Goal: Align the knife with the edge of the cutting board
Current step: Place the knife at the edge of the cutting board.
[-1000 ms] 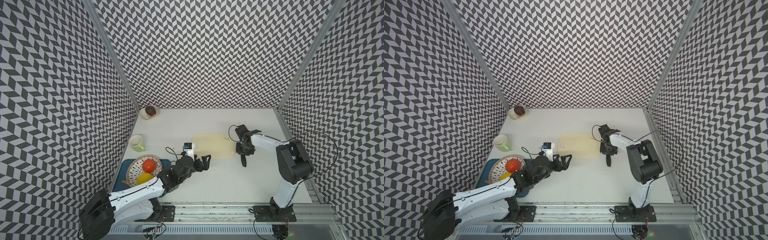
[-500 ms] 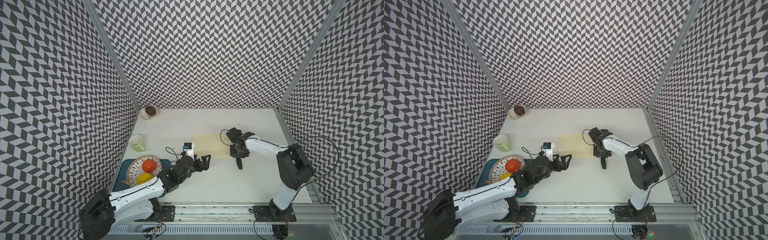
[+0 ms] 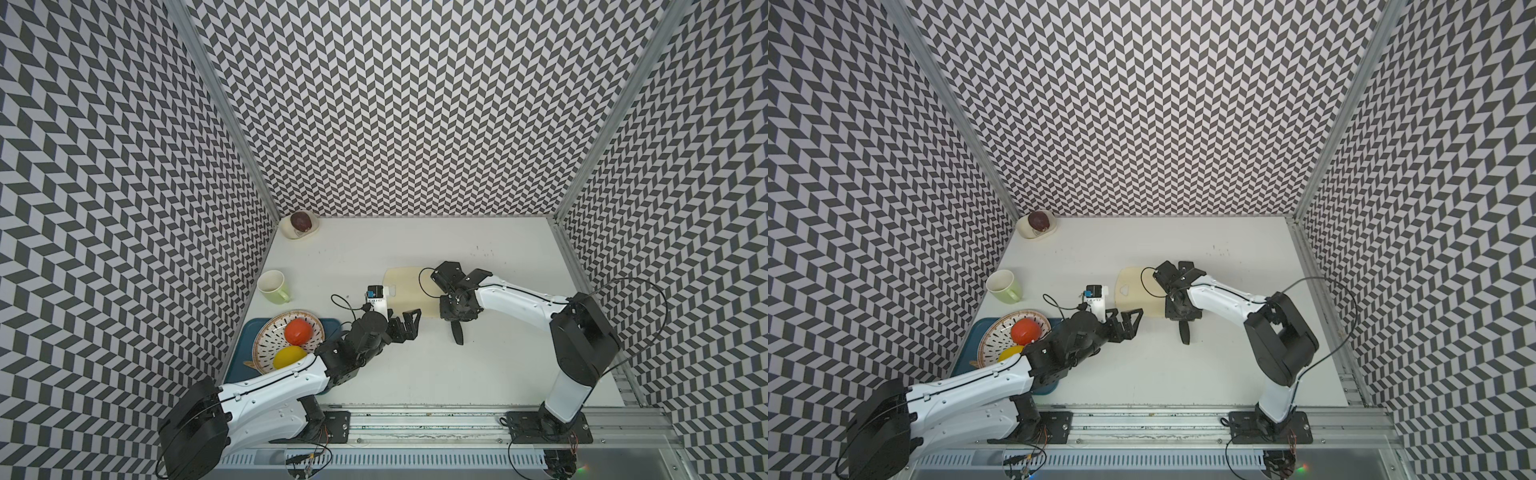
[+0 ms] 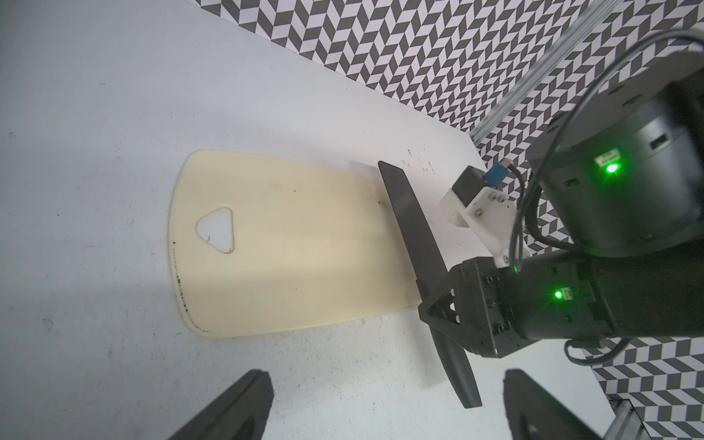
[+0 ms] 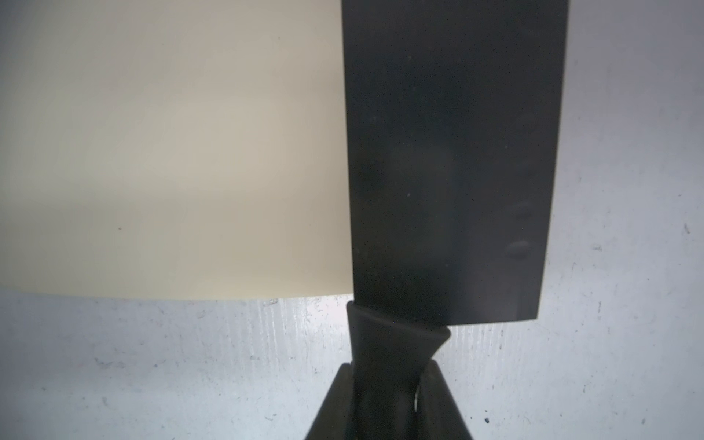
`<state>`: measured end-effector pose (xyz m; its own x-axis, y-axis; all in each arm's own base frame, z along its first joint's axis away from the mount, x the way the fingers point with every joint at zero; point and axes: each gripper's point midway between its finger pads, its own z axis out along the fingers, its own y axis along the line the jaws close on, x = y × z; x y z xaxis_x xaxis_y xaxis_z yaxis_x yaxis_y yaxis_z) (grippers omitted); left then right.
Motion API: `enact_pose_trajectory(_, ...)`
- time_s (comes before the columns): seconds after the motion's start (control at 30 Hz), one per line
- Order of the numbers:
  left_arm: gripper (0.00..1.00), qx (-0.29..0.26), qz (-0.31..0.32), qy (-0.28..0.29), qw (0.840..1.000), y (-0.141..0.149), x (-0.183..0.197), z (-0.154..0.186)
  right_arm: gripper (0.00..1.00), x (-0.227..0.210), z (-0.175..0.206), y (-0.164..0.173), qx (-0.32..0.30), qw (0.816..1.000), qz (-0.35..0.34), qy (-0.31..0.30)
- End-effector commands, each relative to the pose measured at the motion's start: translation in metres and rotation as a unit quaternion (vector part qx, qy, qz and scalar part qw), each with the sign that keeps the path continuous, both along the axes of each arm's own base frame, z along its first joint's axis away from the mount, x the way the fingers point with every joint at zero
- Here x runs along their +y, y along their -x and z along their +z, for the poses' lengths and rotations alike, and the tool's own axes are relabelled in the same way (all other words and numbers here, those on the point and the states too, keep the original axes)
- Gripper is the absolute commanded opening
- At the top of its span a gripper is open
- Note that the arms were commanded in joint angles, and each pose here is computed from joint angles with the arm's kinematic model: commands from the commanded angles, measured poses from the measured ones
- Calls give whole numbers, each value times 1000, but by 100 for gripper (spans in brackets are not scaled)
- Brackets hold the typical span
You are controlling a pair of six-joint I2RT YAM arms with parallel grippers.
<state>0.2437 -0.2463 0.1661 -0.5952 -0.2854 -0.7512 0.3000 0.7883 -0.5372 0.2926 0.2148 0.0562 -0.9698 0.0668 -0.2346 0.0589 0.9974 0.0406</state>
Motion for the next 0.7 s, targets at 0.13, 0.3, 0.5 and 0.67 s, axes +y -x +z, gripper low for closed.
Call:
enact_pose_trajectory(0.13,100,-3,2,4,1000,-2,-2,7,21,4,-15,10,4,1000,-21,-17)
enact_pose_trajectory(0.3,100,-2,3,3,1000,-2,-2,7,21,2,-18,6,2,1000,-19,-4)
enact_pose_trajectory(0.5,100,-3,2,4,1000,-1,-2,7,22,6,-18,3,0,1000,-19,-10)
enact_pose_trajectory(0.67,100,-3,1,5,1000,-1,-2,7,22,9,-11,-7,-13,1000,-18,-4)
